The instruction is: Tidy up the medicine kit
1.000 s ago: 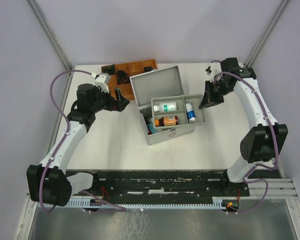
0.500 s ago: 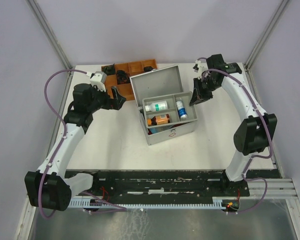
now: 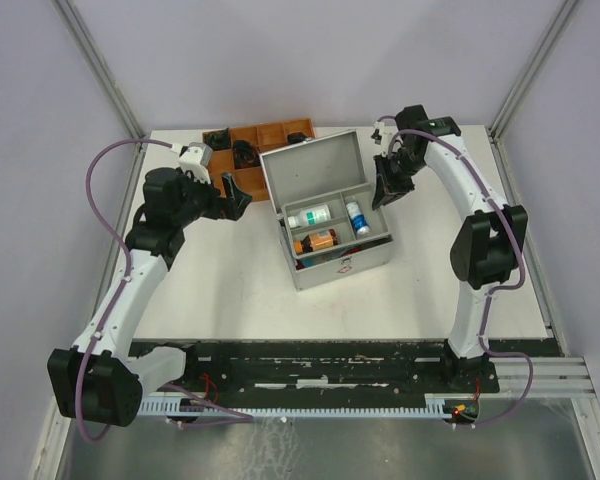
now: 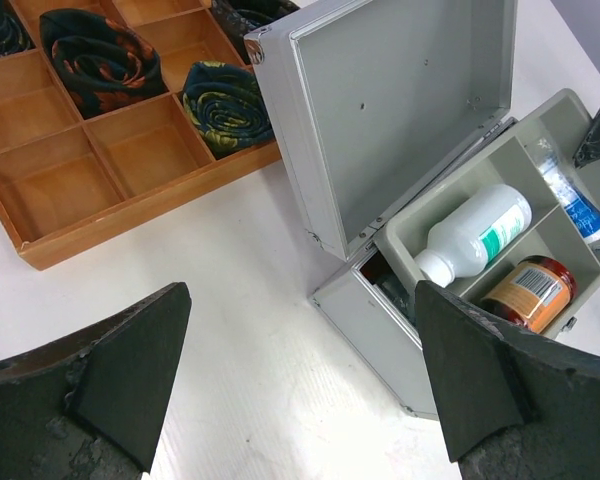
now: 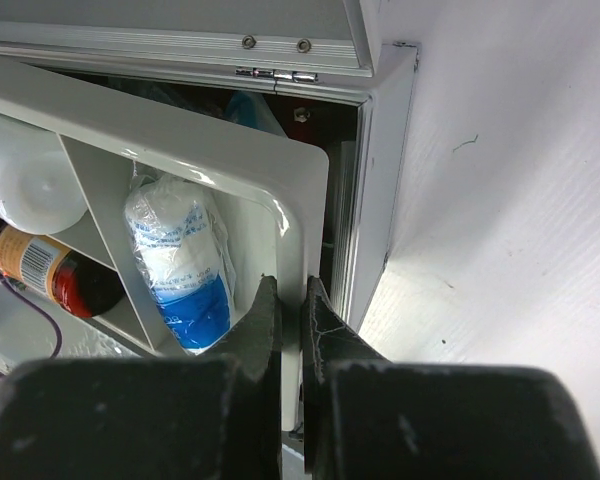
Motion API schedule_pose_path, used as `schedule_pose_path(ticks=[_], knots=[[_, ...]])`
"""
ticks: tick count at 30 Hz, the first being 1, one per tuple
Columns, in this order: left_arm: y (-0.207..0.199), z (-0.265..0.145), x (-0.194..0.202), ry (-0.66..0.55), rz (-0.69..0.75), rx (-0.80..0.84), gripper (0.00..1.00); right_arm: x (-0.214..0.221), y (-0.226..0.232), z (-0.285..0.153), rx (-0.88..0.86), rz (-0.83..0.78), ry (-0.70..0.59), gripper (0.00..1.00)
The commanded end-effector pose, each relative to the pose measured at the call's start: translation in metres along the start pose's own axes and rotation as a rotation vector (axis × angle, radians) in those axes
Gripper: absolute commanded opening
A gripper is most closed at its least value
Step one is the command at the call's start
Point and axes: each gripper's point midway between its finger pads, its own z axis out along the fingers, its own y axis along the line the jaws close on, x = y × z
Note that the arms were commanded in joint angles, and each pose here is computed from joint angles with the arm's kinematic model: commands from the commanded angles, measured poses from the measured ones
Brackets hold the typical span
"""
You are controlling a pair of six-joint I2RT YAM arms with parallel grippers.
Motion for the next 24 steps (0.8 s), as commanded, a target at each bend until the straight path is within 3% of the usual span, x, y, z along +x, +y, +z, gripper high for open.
schedule_pose_path(ticks=[1,16,24], knots=[[-0.007,-0.007,-0.020,-0.064,0.077,0.034,0.99,-0.010,0.027,-0.010,-0.082,-0.056,-0.021,0.01],[-0.007,-0.006,-0.016,-0.056,0.082,0.040,0.99,-0.003,0.028,0.002,-0.071,-0.097,0.057,0.01],[-0.008,-0.007,-0.016,-0.056,0.082,0.042,0.99,-0.006,0.029,0.003,-0.053,-0.076,0.034,0.01]])
